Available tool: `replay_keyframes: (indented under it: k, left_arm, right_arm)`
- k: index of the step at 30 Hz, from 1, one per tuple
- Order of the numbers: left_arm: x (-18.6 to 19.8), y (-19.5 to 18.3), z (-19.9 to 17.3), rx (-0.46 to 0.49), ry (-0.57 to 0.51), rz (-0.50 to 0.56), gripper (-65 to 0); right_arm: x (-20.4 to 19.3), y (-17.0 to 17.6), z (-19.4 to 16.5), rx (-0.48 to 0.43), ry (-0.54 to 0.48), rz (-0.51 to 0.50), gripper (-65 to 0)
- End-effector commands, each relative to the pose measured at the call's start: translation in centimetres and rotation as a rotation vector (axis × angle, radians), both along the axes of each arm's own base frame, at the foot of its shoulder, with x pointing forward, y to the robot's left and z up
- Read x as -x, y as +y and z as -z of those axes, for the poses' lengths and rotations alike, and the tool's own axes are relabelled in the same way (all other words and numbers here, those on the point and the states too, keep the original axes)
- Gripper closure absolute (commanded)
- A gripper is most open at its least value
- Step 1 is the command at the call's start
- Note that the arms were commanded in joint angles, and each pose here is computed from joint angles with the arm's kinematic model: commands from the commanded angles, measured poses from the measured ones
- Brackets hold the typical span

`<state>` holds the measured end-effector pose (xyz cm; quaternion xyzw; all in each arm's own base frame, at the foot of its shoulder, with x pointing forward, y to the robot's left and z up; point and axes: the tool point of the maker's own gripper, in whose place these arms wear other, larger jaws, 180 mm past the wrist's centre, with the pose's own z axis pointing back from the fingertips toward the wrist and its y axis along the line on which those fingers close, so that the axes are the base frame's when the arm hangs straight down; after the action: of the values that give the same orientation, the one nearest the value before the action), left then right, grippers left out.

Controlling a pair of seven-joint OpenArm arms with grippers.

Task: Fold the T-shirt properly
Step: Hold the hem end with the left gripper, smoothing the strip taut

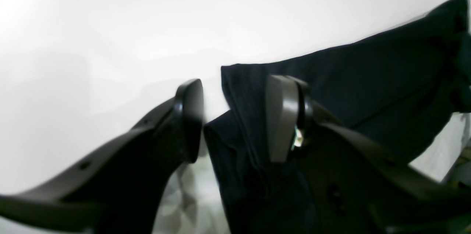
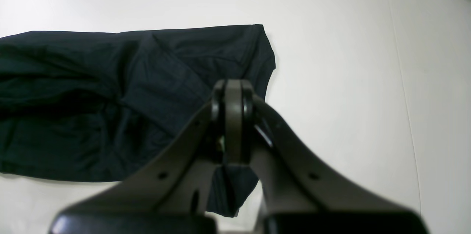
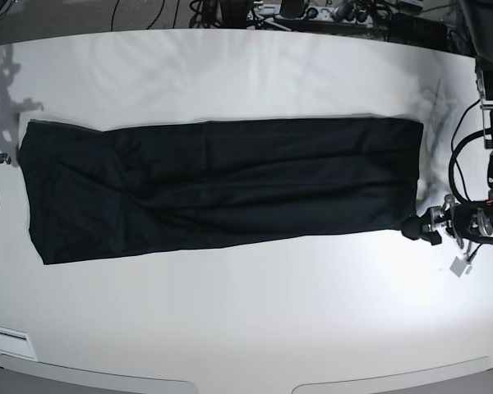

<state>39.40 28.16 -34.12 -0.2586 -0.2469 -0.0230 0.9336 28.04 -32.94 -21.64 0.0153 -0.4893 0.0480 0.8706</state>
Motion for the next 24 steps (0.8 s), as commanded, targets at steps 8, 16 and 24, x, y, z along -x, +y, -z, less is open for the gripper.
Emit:
replay_keyframes:
  k: [8, 16, 24]
  left_arm:
    - [-0.7, -1.3, -0.4, 0.012, -0.018, 0.028, -29.2]
    - [-0.5, -1.1, -0.2, 0.01, 0.016, -0.001, 0.0]
    - [-1.2, -2.7, -2.7, 0.142, -0.066, 0.039, 0.0]
  right_arm:
    - [-0.5, 0.1, -1.8, 0.033, -0.056, -0.034, 0.0]
    - [-0.5, 0.1, -1.8, 0.032, -0.056, -0.034, 0.0]
    - [-0.5, 0.2, -1.8, 0.028, -0.057, -0.036, 0.0]
